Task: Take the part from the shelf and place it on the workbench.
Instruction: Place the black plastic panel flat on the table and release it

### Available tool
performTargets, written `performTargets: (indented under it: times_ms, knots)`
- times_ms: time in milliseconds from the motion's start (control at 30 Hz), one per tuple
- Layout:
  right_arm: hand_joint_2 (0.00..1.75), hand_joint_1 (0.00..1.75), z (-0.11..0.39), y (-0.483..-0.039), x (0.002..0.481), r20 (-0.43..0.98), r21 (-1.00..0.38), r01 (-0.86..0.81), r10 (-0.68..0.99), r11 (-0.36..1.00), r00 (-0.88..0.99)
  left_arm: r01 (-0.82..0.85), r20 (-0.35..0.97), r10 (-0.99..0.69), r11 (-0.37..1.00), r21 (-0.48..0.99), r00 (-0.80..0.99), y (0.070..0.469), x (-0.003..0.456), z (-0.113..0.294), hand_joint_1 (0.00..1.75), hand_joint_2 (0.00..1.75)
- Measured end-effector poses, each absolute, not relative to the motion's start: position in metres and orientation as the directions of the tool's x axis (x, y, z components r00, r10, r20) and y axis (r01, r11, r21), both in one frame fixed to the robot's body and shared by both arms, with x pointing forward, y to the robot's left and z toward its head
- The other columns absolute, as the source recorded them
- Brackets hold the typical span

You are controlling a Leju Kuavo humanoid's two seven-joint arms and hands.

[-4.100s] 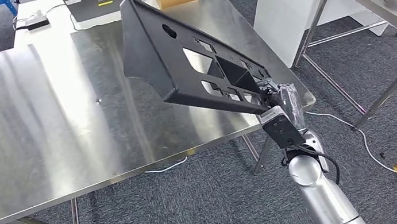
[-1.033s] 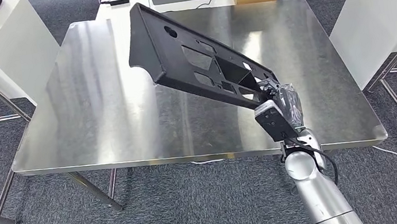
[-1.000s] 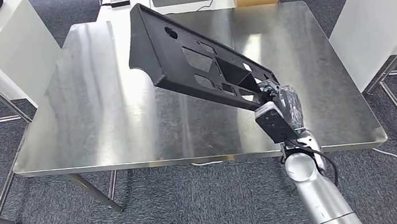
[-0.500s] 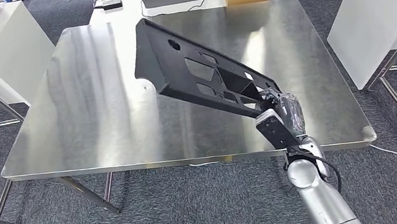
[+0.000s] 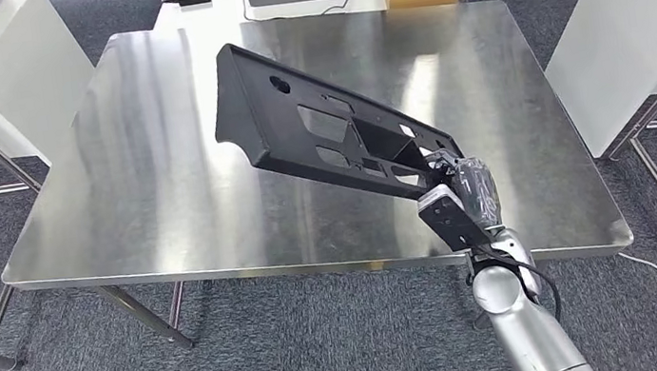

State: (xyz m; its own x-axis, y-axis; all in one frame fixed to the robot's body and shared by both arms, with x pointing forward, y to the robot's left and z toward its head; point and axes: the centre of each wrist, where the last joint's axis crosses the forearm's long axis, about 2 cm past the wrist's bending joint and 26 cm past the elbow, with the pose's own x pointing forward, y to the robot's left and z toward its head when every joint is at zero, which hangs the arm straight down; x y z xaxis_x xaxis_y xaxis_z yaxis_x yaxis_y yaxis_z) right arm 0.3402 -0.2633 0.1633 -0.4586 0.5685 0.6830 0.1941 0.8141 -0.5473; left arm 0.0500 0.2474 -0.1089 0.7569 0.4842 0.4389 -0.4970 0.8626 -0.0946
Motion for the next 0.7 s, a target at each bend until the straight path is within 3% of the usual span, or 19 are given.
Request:
performTargets:
  times_ms: [433,700]
  knots:
    - [1.75,1.75,0.161,-0.270,0.341,0.657,-0.586,0.209,0.610,0.783,-0.442,-0.488,0.442,0.481,0.866,-0.106,0.757,0.246,0.050,-0.109,0.00,1.75]
    - [1.75,1.75,0.169,-0.274,0.350,0.567,-0.686,0.287,0.738,0.669,-0.365,-0.484,0.452,0.482,0.867,-0.121,0.751,0.245,0.050,-0.109,0.00,1.75]
